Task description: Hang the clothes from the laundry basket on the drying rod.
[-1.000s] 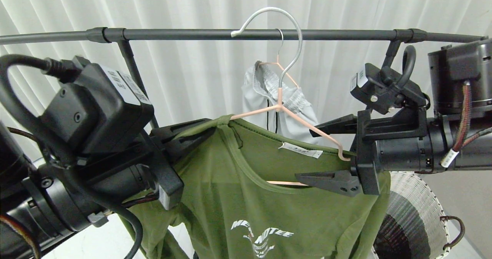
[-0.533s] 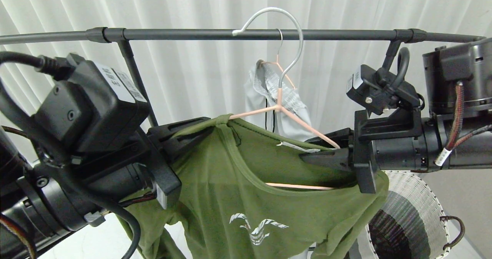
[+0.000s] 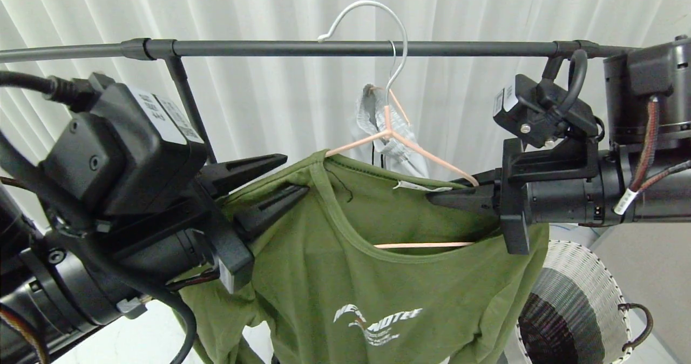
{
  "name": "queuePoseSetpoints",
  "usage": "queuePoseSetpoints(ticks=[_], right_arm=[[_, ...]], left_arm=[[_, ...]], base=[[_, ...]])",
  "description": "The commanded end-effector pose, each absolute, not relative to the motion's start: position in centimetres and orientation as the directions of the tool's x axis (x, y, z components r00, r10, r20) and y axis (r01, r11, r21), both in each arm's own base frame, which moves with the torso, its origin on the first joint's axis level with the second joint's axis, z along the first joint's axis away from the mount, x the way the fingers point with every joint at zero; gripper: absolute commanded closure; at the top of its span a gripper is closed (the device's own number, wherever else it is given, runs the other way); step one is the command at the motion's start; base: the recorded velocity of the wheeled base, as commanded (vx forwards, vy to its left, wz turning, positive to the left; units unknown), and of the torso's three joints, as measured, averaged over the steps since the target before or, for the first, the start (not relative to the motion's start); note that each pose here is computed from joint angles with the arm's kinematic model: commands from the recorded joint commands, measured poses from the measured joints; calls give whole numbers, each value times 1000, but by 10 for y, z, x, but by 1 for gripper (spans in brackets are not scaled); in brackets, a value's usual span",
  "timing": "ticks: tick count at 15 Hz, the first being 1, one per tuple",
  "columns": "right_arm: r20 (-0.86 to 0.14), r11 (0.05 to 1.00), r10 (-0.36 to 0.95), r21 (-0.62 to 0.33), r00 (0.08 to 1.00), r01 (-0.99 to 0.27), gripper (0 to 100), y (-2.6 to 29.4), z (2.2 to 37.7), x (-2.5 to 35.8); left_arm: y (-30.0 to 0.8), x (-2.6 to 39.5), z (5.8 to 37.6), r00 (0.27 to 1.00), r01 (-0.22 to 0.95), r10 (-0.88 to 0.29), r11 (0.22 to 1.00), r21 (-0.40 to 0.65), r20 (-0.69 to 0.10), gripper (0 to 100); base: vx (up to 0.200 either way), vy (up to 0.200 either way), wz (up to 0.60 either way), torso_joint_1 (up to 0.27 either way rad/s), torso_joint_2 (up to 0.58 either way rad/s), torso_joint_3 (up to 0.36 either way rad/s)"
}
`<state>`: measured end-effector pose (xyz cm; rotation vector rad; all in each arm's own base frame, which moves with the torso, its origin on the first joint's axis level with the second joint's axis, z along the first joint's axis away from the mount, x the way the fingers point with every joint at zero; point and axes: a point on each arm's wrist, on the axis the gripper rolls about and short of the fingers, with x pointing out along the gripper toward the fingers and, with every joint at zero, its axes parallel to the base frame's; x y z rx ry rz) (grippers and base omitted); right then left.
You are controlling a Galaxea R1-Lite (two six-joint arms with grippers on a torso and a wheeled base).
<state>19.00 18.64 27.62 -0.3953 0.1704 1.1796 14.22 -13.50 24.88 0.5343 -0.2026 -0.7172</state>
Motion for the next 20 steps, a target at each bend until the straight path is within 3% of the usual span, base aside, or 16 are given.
queuePoseSetpoints(ticks=[1, 6, 11, 15, 20], right_arm=[[-306, 329, 867, -240, 393, -913, 100, 184, 284, 191], [-249, 369, 841, -384, 480, -846, 100, 162, 302, 200], [-232, 448, 794, -401, 562, -799, 100, 138, 307, 207], [-201, 470, 787, -416, 583, -779, 100, 128, 315, 200], [-186, 451, 799, -445, 572, -774, 100, 129, 320, 194]], left_arm=[[-135, 143, 246, 743, 573, -669, 624, 531, -15, 0], [-127, 140, 249, 757, 555, -653, 646, 525, 3, 0], [-111, 122, 245, 757, 547, -653, 654, 523, 25, 0], [-80, 121, 204, 845, 491, -526, 697, 522, -92, 0], [-75, 155, 180, 884, 467, -402, 727, 503, -240, 0]], base=[[0, 0, 0, 0, 0, 0], [0, 0, 0, 0, 0, 0], [0, 0, 0, 0, 0, 0], [0, 0, 0, 0, 0, 0], [0, 0, 0, 0, 0, 0]])
